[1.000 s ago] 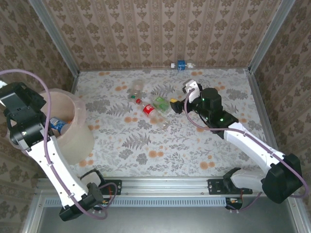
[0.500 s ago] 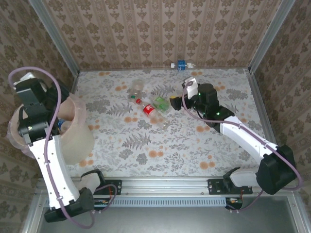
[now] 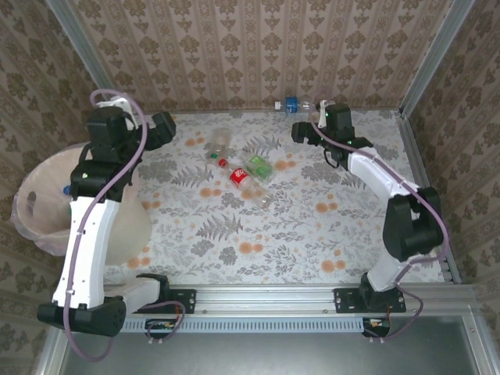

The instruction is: Put the plastic bottles in the bin

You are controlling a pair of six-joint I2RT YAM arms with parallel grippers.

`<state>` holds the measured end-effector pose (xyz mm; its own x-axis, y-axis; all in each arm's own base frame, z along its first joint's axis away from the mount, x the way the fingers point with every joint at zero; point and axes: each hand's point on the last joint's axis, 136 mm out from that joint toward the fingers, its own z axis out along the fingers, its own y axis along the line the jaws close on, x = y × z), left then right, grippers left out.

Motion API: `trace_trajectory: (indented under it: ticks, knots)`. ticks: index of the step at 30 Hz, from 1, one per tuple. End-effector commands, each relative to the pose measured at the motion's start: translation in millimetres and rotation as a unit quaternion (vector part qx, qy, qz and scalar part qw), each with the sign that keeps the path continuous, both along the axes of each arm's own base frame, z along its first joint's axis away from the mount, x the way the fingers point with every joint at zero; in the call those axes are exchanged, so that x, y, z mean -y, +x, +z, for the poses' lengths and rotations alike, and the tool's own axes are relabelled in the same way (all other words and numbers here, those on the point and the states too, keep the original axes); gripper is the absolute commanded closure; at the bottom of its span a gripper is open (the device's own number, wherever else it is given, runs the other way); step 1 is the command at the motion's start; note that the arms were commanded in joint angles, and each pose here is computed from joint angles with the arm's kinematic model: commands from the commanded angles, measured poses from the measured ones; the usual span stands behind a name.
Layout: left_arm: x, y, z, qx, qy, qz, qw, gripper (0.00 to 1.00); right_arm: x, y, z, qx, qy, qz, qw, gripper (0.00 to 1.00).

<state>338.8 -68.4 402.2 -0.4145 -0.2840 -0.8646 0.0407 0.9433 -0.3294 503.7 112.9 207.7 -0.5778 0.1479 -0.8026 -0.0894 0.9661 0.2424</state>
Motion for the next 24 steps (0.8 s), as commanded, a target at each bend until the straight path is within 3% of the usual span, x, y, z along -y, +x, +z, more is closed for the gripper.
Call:
trace_trajectory:
  ticks: [1, 8, 11, 15, 18, 24]
  knots:
    - [31.2, 11.1, 11.5, 0.034, -0.007, -0.057, 0.998, 0.0, 7.0, 18.1, -13.2, -0.041, 0.025, -0.021, 0.999, 0.0]
    - [67.9, 36.6, -6.7, 0.029, -0.039, -0.104, 0.993, 0.0, 27.7, 76.1, -38.6, -0.079, 0.088, -0.057, 0.991, 0.0]
    - [86.9, 50.0, -27.5, 0.009, -0.048, -0.123, 0.991, 0.0, 20.0, 87.7, -40.8, -0.1, 0.111, -0.037, 0.988, 0.0]
    - [109.3, 74.7, -83.4, -0.07, -0.021, -0.131, 0.989, 0.0, 6.0, 85.9, -37.4, -0.094, 0.14, -0.014, 0.986, 0.0]
    - [105.5, 96.0, -127.6, -0.131, 0.019, -0.104, 0.986, 0.0, 6.7, 78.1, -33.3, -0.091, 0.144, -0.016, 0.985, 0.0]
    - [104.0, 128.9, -187.3, -0.17, 0.078, -0.124, 0.974, 0.0, 10.9, 49.6, -17.3, -0.076, 0.134, -0.011, 0.988, 0.0]
